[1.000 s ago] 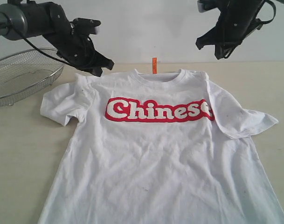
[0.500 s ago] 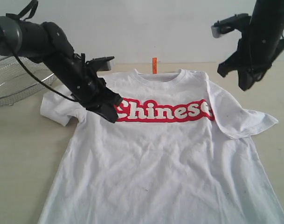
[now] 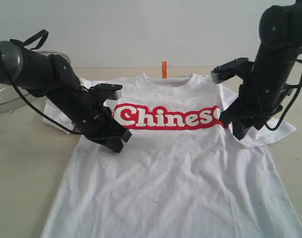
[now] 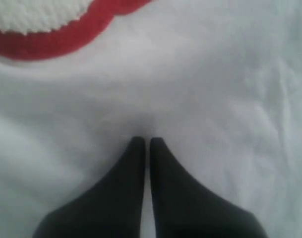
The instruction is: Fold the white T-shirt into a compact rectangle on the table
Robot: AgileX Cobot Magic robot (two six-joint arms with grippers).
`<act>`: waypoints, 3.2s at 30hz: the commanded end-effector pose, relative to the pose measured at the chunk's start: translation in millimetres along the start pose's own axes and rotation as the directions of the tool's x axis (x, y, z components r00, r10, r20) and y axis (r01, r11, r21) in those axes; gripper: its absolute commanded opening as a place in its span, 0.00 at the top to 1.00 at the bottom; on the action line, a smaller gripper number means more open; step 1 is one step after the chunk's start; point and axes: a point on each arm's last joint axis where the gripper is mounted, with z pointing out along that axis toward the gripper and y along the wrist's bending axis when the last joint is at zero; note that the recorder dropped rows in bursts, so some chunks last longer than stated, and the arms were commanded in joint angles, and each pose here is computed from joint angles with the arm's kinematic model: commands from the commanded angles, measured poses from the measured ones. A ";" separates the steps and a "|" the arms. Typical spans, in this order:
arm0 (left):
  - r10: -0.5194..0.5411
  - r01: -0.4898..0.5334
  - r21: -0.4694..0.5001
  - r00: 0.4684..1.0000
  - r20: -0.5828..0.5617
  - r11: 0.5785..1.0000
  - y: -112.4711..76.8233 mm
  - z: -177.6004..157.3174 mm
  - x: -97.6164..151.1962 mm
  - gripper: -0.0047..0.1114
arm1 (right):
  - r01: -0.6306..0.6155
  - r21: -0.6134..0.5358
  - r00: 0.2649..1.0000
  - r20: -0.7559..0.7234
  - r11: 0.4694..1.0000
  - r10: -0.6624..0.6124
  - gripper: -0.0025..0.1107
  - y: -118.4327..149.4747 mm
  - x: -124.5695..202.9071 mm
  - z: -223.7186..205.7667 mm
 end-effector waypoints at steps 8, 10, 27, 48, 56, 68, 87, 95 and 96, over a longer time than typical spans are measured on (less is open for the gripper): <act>0.008 -0.008 -0.005 1.000 0.018 1.000 0.1 -0.3 -1.2 0.92 | 0.022 0.135 0.996 -0.086 0.991 -0.011 0.54 -2.9 -6.4 48.3; 0.008 -0.008 -0.009 1.000 0.022 1.000 0.4 -0.3 -1.6 0.92 | 0.003 0.147 0.997 -0.078 0.989 0.009 0.54 -4.0 -7.6 52.3; 0.006 -0.006 -0.012 1.000 0.030 1.000 0.7 -0.3 -2.2 0.92 | -0.057 0.222 0.997 0.068 0.973 0.043 0.98 -13.6 -26.3 -9.2; -0.008 0.008 -0.008 0.999 0.042 1.000 0.3 -0.4 -3.3 0.92 | -0.042 -0.243 0.984 0.160 0.969 0.083 0.98 24.4 -60.0 -24.4; -0.008 0.008 -0.008 0.999 0.043 1.000 0.4 -0.4 -3.4 0.92 | -0.029 -0.222 0.990 0.127 0.975 0.058 0.95 31.4 -71.8 24.5; 0.018 -0.014 -0.035 0.992 0.125 0.999 -4.7 -22.0 -16.4 0.92 | -0.036 -0.238 0.994 0.091 0.971 0.060 0.37 34.0 -61.7 -5.3; -0.066 0.091 -0.165 0.986 0.151 0.982 29.5 -71.0 0.8 0.92 | -0.056 -0.023 0.995 0.084 0.998 0.058 0.96 12.2 -69.0 36.4; -0.256 0.323 -0.264 0.932 0.257 0.909 66.5 -91.9 58.5 0.92 | -0.044 -0.017 0.996 0.072 0.999 0.045 0.96 11.6 -69.4 46.8; -0.291 0.361 -0.262 0.918 0.269 0.895 72.1 -91.0 65.8 0.92 | -0.044 -0.017 0.997 0.070 0.999 0.045 0.96 11.7 -69.3 47.8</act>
